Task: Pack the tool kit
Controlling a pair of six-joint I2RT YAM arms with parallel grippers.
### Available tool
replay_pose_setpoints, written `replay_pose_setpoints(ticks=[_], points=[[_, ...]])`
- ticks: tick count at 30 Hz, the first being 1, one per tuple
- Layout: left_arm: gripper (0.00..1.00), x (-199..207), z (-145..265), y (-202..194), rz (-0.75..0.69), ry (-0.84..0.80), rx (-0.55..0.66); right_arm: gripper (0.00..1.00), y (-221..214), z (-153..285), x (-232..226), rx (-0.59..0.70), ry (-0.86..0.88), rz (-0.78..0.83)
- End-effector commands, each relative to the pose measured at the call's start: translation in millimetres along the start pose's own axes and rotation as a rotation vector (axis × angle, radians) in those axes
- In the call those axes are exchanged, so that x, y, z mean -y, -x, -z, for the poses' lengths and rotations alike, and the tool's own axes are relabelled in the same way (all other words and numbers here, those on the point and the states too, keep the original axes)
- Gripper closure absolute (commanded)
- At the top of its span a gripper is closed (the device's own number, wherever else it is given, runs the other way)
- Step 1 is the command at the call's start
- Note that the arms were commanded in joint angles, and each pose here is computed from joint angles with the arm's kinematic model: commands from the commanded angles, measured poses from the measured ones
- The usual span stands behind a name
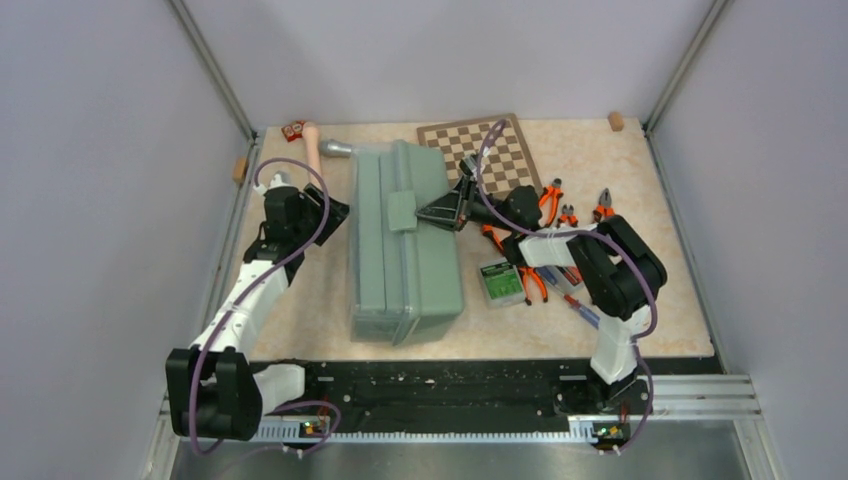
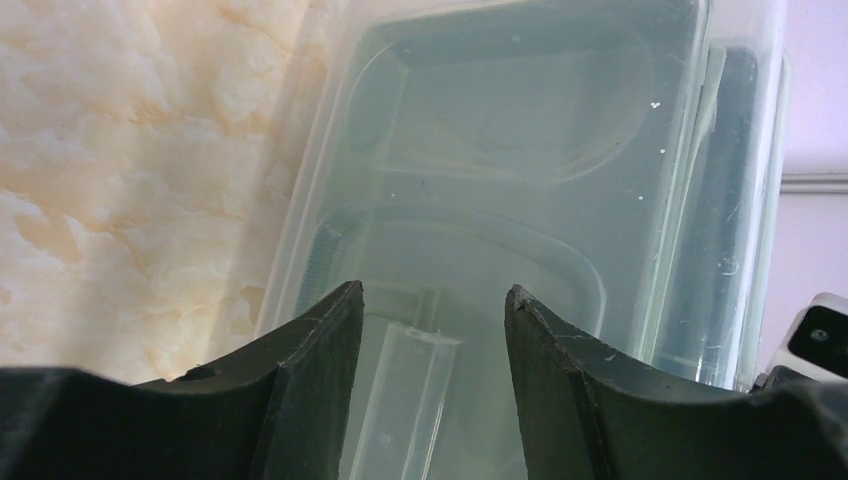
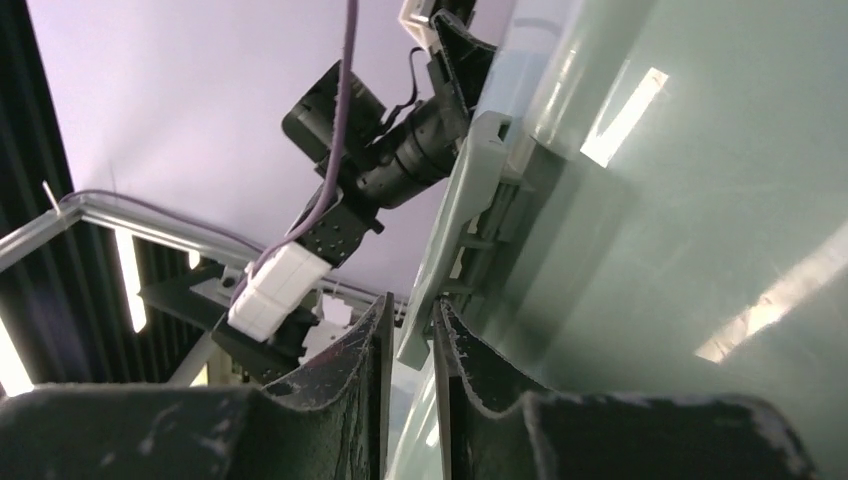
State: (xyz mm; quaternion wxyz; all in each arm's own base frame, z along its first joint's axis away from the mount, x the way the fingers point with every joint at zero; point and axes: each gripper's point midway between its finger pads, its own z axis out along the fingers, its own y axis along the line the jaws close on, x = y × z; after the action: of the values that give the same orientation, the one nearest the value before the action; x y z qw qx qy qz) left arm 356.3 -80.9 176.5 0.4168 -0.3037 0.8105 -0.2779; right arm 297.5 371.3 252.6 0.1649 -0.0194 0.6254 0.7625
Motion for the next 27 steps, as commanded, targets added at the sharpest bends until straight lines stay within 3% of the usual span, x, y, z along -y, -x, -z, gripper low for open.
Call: replay_pose_setpoints(ticks=[1, 6, 15, 27], points=[[0.40, 43, 18, -48, -0.035, -0.204, -0.207, 0.80, -36, -11, -47, -0.114, 0.187, 0.104], [0.40, 43, 19, -48, -0.039, -0.200, -0.205, 0.78, -35, -14, -41, -0.121, 0.110, 0.162], [0.40, 44, 21, -45, -0.047, -0.199, -0.192, 0.69, -8, -2, 5, -0.108, -0.435, 0.356], [0.40, 49, 25, -42, -0.047, -0.213, -0.186, 0.51, 2, -1, -3, -0.174, -0.784, 0.608]])
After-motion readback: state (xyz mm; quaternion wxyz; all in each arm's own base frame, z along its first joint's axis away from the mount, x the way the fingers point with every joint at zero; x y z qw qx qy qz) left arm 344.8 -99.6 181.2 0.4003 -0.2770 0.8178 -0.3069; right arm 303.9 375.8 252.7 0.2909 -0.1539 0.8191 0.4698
